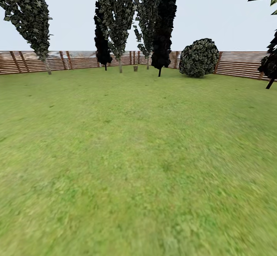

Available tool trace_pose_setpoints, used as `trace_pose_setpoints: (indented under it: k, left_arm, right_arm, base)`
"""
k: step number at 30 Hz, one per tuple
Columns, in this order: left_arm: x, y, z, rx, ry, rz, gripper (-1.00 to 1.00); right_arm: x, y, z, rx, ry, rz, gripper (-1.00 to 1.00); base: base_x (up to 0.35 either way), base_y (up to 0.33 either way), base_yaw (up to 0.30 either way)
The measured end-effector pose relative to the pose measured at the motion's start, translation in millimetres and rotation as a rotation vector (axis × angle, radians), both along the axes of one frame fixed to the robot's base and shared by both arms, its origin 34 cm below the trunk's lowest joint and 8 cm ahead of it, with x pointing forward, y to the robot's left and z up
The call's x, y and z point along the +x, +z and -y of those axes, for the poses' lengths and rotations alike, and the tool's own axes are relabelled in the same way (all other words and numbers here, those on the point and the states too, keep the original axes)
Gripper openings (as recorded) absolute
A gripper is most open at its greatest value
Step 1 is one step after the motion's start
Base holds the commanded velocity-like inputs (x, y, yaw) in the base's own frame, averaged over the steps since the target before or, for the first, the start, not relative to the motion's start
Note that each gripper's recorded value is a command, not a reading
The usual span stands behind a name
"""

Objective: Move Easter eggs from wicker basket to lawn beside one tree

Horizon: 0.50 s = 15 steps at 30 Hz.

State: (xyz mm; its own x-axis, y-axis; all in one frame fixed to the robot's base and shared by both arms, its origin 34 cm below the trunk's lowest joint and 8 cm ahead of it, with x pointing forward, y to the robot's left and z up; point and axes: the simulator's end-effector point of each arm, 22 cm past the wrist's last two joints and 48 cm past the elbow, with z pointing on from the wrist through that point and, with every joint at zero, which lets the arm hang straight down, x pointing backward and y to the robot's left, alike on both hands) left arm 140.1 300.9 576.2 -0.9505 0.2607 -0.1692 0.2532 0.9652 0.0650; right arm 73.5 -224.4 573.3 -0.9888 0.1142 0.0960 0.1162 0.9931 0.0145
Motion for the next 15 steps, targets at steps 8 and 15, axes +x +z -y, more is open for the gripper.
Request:
trace_pose_setpoints:
  k: [8, 15]
  left_arm:
    - [0.1, -0.2, 2.4, -0.003, 0.001, 0.000, 1.00]
    - [0.1, -0.2, 3.2, -0.004, -0.002, 0.000, 1.00]
  right_arm:
    - [0.1, 0.0, 0.0, 0.000, 0.000, 0.000, 1.00]
    - [-0.2, 0.0, 0.0, 0.000, 0.000, 0.000, 1.00]
  base:
    - [0.340, 0.000, 0.000]
    - [0.340, 0.000, 0.000]
